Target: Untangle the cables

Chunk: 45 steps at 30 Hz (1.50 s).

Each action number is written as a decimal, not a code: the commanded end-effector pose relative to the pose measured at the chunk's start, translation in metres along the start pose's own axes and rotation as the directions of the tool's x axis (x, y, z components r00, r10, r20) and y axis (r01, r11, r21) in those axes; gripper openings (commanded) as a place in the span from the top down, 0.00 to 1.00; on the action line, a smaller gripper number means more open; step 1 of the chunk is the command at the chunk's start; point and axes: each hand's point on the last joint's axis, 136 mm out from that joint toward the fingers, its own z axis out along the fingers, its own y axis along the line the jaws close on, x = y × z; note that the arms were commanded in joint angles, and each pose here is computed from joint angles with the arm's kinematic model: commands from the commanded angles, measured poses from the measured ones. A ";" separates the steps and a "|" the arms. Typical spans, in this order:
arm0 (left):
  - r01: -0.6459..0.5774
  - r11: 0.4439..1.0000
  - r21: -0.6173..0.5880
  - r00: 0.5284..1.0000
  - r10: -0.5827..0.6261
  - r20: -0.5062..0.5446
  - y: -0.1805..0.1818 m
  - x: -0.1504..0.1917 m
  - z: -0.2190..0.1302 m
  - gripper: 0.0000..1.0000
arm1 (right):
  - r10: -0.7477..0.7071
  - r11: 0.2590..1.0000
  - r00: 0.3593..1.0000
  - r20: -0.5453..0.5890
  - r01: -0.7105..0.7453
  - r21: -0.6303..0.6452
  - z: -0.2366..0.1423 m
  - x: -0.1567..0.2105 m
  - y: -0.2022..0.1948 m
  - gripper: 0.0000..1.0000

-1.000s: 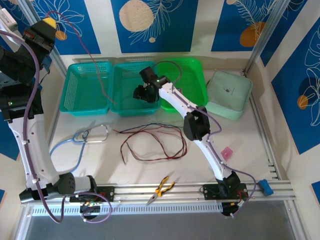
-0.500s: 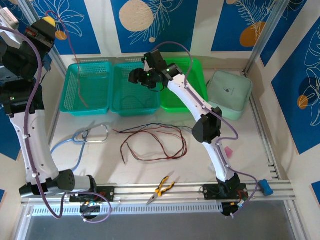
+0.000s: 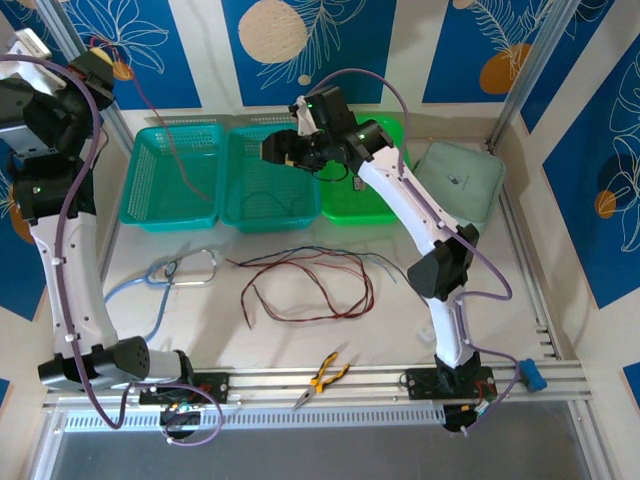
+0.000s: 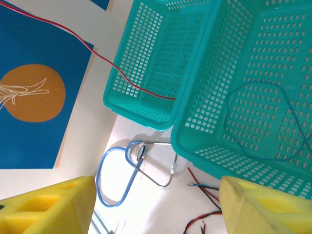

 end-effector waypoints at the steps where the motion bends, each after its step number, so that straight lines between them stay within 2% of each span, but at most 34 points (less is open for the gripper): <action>1: -0.064 0.996 -0.055 0.998 0.064 0.001 0.013 0.005 -0.002 1.00 | -0.025 0.999 1.000 0.000 0.025 -0.041 -0.023 0.002 0.010 0.32; 7: -0.111 0.985 -0.132 0.992 0.102 -0.069 0.034 0.038 -0.003 1.00 | 0.001 0.999 1.000 0.009 -0.001 -0.047 -0.033 0.005 0.008 0.32; 13: -0.219 0.953 -0.209 0.969 0.188 -0.160 0.050 0.084 -0.006 1.00 | 0.024 0.998 1.000 0.006 -0.023 -0.063 -0.039 0.009 0.010 0.32; 17: -0.309 0.916 -0.257 0.945 0.266 -0.189 0.056 0.106 -0.012 1.00 | 0.026 0.997 1.000 -0.003 -0.026 -0.069 -0.042 0.014 0.011 0.32; 21: -0.428 0.845 -0.321 0.901 0.370 -0.227 0.062 0.125 -0.017 1.00 | 0.029 0.997 0.999 -0.013 -0.030 -0.065 -0.044 0.019 0.008 0.32; 27: -0.515 0.778 -0.361 0.852 0.420 -0.311 0.092 0.151 -0.007 1.00 | 0.030 0.997 0.999 -0.024 -0.031 -0.064 -0.053 0.027 0.007 0.32; 35: -0.545 0.761 -0.352 0.809 0.365 -0.461 0.132 0.199 0.022 1.00 | 0.032 0.999 0.999 0.000 -0.032 -0.045 -0.079 0.037 0.001 0.32; 41: -0.478 0.767 -0.428 0.808 0.193 -0.557 0.191 0.230 0.027 1.00 | 0.049 0.999 0.998 0.030 -0.049 -0.022 -0.104 0.044 -0.014 0.32; 45: -0.435 0.765 -0.475 0.783 0.061 -0.619 0.232 0.253 0.025 1.00 | 0.065 0.998 0.997 0.049 -0.065 -0.006 -0.116 0.048 -0.025 0.32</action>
